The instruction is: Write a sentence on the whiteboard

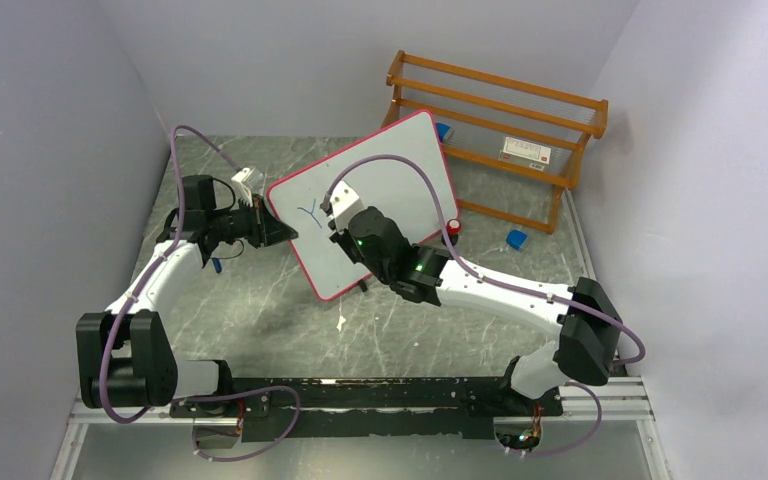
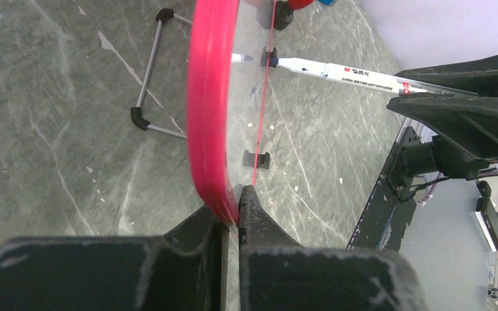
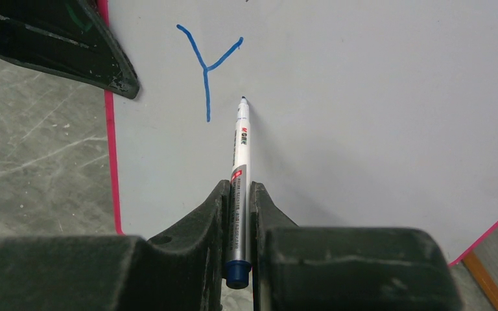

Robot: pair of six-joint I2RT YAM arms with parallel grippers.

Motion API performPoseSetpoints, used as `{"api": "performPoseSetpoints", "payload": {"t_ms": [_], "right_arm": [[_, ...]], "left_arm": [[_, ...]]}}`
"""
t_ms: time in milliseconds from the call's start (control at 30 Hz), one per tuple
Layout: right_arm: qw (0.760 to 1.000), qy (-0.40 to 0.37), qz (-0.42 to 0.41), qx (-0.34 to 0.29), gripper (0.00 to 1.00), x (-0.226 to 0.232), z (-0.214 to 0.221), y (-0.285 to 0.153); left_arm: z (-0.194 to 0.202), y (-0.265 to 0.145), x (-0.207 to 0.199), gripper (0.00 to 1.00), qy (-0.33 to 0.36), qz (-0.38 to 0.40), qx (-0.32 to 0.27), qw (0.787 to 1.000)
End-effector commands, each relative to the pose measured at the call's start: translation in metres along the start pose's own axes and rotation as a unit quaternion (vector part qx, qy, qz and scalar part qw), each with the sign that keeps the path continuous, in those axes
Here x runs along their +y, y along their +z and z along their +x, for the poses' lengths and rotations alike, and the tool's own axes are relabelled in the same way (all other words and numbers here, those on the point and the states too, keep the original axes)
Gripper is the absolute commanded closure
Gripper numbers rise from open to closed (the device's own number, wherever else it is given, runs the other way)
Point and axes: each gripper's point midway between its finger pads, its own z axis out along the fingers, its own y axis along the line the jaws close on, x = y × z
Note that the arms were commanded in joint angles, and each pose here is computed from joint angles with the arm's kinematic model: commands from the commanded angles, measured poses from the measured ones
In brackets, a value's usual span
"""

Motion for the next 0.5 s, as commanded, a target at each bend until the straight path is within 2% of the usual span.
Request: {"api": "performPoseSetpoints", "payload": {"t_ms": [0,467], "right_arm": [[1.000,0.015,0.006,-0.019,1.00,-0.0025,-0.0160,0.0037],[1.000,0.010,-0.007,-0.012,1.00,0.0054,-0.0112,0.0092]], "left_arm": [[0.0128,0.0070,0.0176,0.95,0.026,-0.038,0.024,0.999],[0.0122,0.0069,0.0177,0.95,0.027,-0.039,0.024,0.999]]}}
